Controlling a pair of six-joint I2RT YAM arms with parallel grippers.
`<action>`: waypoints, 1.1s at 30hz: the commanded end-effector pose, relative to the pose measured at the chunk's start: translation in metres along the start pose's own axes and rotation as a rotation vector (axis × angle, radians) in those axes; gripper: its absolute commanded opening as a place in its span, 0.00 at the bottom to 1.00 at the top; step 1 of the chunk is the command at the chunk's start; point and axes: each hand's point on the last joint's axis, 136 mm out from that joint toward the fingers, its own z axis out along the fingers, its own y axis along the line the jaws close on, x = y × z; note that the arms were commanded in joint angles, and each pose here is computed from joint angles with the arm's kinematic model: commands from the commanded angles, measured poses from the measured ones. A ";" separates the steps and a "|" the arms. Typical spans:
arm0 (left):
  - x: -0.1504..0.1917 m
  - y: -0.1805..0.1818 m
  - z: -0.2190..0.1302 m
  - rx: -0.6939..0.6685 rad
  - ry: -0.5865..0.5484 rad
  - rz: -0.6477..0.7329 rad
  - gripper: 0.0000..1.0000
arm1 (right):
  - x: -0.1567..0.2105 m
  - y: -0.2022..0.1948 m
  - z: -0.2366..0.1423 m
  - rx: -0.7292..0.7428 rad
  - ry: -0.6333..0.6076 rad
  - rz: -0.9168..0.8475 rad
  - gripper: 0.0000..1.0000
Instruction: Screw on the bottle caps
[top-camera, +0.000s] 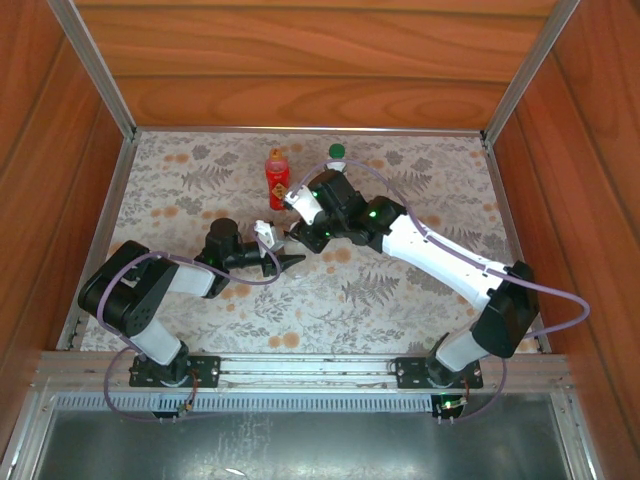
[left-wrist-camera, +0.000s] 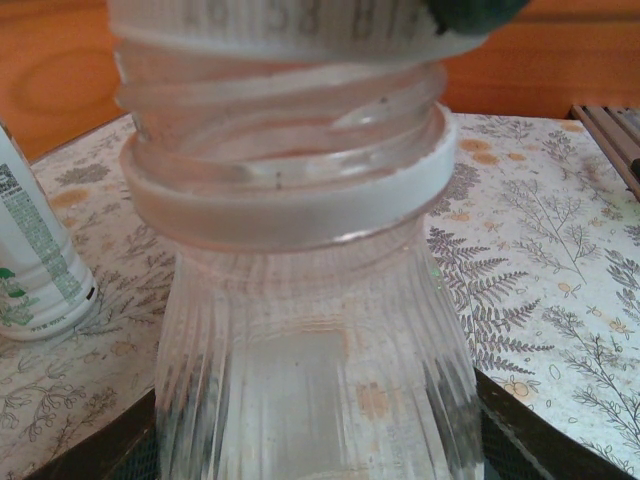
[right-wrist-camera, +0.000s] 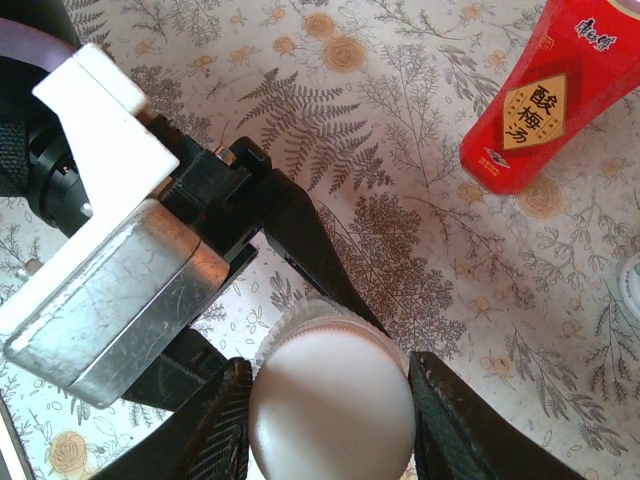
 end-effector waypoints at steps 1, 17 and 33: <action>0.025 -0.018 0.002 0.078 0.069 -0.114 0.50 | -0.001 0.000 0.004 -0.016 0.016 0.012 0.43; 0.025 -0.019 0.002 0.082 0.070 -0.116 0.50 | -0.005 -0.003 0.000 0.003 -0.002 0.016 0.53; 0.026 -0.020 0.002 0.084 0.070 -0.115 0.50 | -0.026 -0.005 -0.016 -0.038 -0.116 0.138 0.73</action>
